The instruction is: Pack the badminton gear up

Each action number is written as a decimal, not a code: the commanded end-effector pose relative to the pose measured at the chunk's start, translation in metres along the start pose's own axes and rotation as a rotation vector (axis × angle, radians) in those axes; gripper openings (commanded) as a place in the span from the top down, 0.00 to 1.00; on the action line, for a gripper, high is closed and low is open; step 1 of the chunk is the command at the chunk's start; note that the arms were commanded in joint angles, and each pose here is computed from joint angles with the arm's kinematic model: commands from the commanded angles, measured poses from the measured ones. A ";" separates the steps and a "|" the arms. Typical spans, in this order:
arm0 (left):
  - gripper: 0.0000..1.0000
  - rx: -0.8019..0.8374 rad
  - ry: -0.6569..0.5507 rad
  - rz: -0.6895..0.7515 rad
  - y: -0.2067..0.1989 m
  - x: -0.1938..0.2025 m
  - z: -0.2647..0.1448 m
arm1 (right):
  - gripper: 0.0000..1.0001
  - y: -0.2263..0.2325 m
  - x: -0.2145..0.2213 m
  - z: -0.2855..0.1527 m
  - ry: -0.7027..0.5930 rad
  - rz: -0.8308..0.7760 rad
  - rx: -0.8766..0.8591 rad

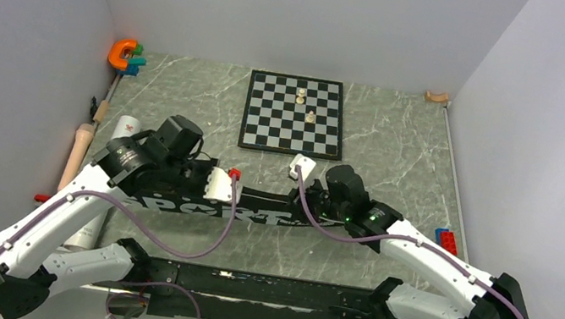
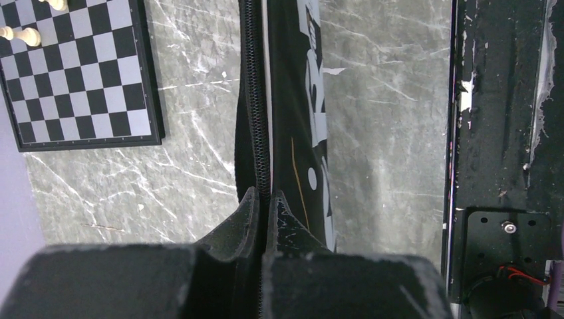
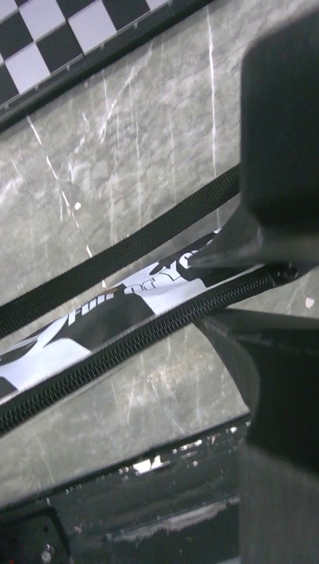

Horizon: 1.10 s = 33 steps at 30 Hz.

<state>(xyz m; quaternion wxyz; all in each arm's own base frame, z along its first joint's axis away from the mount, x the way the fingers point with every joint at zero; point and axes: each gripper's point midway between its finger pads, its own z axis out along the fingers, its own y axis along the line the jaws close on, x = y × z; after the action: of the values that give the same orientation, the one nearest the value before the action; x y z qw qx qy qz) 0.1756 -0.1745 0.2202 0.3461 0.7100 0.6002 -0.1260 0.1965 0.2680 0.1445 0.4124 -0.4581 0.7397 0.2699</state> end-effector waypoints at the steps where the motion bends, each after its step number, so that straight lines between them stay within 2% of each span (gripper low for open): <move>1: 1.00 -0.017 -0.056 0.080 -0.003 -0.010 -0.006 | 0.83 0.007 -0.043 -0.009 -0.128 -0.044 -0.037; 2: 1.00 -0.015 -0.054 0.091 -0.005 -0.008 -0.006 | 0.97 0.007 -0.043 -0.010 -0.133 -0.037 -0.036; 3: 1.00 -0.015 -0.052 0.095 -0.006 -0.006 -0.005 | 1.00 0.008 -0.044 -0.012 -0.138 -0.030 -0.034; 7: 1.00 -0.016 -0.049 0.085 -0.009 -0.004 -0.002 | 1.00 0.015 -0.044 -0.017 -0.135 -0.016 -0.035; 8: 0.97 -0.021 -0.050 0.075 -0.008 -0.005 -0.002 | 1.00 0.020 -0.047 -0.019 -0.141 -0.023 -0.033; 11: 0.79 -0.003 -0.099 0.046 -0.007 -0.021 -0.007 | 1.00 0.030 -0.059 -0.025 -0.174 -0.048 -0.012; 13: 0.51 0.047 -0.174 0.040 -0.014 -0.041 -0.013 | 1.00 0.040 -0.073 -0.032 -0.209 -0.069 -0.004; 16: 0.23 0.077 -0.305 0.060 -0.022 -0.069 -0.027 | 1.00 0.061 -0.091 -0.041 -0.258 -0.123 0.008; 18: 0.14 0.104 -0.355 0.056 -0.029 -0.081 -0.030 | 1.00 0.068 -0.097 -0.043 -0.260 -0.147 0.045; 19: 0.12 0.134 -0.359 0.046 -0.035 -0.084 -0.028 | 1.00 0.073 -0.099 -0.043 -0.259 -0.159 0.054; 21: 0.02 0.202 -0.350 0.014 -0.046 -0.085 -0.023 | 1.00 0.081 -0.101 -0.042 -0.254 -0.189 0.084; 27: 0.01 0.188 -0.338 -0.020 -0.041 -0.089 -0.001 | 1.00 0.097 -0.110 -0.044 -0.288 -0.317 0.212; 33: 0.02 0.233 -0.308 -0.037 -0.045 -0.089 0.018 | 1.00 0.097 -0.125 -0.055 -0.328 -0.372 0.308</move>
<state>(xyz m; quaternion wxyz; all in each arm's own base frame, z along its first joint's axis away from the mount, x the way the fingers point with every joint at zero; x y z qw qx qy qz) 0.1171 -0.2395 0.2463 0.3475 0.7092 0.5380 -0.2946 0.0981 0.3145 0.1957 0.5192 -0.5689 0.6216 0.1429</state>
